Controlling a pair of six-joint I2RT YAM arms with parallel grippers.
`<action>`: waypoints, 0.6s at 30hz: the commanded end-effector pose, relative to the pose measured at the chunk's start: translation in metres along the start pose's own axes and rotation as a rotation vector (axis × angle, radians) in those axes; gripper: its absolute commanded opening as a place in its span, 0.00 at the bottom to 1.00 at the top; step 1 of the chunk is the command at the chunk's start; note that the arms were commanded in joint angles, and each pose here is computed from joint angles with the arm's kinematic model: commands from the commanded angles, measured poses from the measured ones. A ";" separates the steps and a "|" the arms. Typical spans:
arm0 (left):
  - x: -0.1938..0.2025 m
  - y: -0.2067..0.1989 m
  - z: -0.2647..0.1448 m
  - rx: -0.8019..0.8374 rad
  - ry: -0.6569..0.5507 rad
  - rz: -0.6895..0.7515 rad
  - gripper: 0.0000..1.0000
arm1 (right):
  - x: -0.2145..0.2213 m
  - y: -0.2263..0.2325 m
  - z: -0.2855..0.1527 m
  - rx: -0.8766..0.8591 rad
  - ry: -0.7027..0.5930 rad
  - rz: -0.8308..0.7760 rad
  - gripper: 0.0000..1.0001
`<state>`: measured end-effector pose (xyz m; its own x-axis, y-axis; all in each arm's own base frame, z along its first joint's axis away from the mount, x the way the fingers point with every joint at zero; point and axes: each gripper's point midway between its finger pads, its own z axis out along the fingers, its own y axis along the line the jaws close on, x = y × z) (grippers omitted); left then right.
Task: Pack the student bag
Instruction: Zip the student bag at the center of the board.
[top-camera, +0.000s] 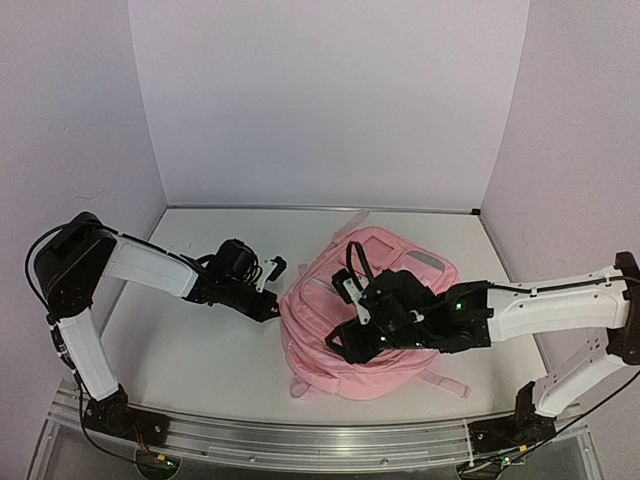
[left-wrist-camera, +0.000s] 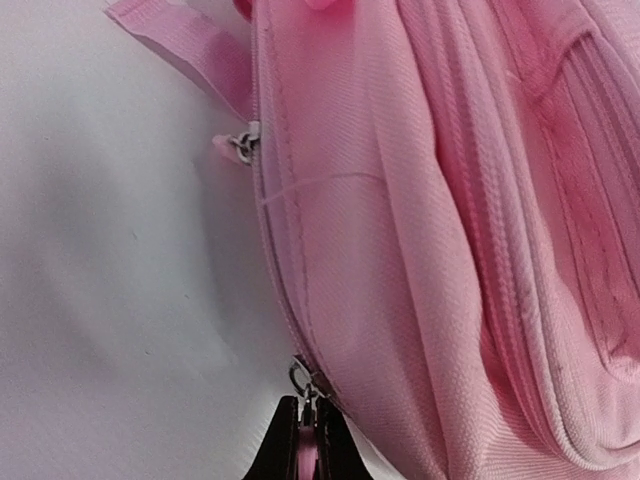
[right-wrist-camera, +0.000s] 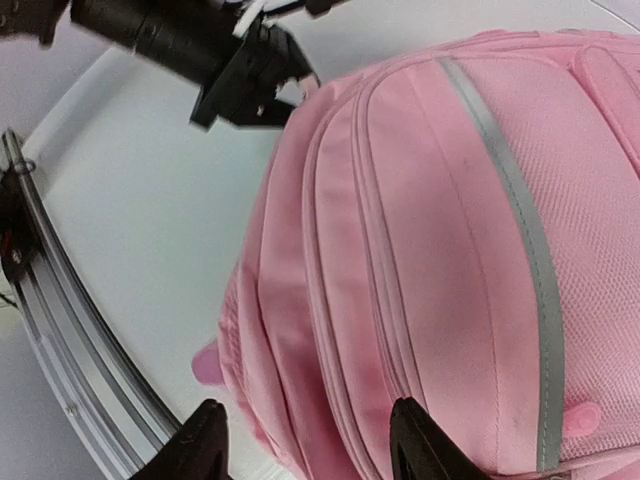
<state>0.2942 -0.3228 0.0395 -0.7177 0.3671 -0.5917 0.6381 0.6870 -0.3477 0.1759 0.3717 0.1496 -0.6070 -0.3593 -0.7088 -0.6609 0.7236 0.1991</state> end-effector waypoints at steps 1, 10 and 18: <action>-0.020 -0.037 -0.021 0.106 -0.108 0.057 0.00 | -0.034 0.015 0.018 0.029 -0.058 -0.001 0.60; -0.016 -0.046 -0.026 0.130 -0.138 0.042 0.00 | -0.031 0.034 0.076 0.064 0.005 -0.070 0.59; -0.019 -0.049 -0.029 0.137 -0.150 0.048 0.00 | -0.012 0.020 0.113 0.216 0.040 -0.115 0.56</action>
<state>0.2663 -0.3265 0.0450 -0.7137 0.3494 -0.6071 0.6505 0.6521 -0.3893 0.2075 0.4544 0.0920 -0.5772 -0.4603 -0.6745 -0.6615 0.7478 0.0557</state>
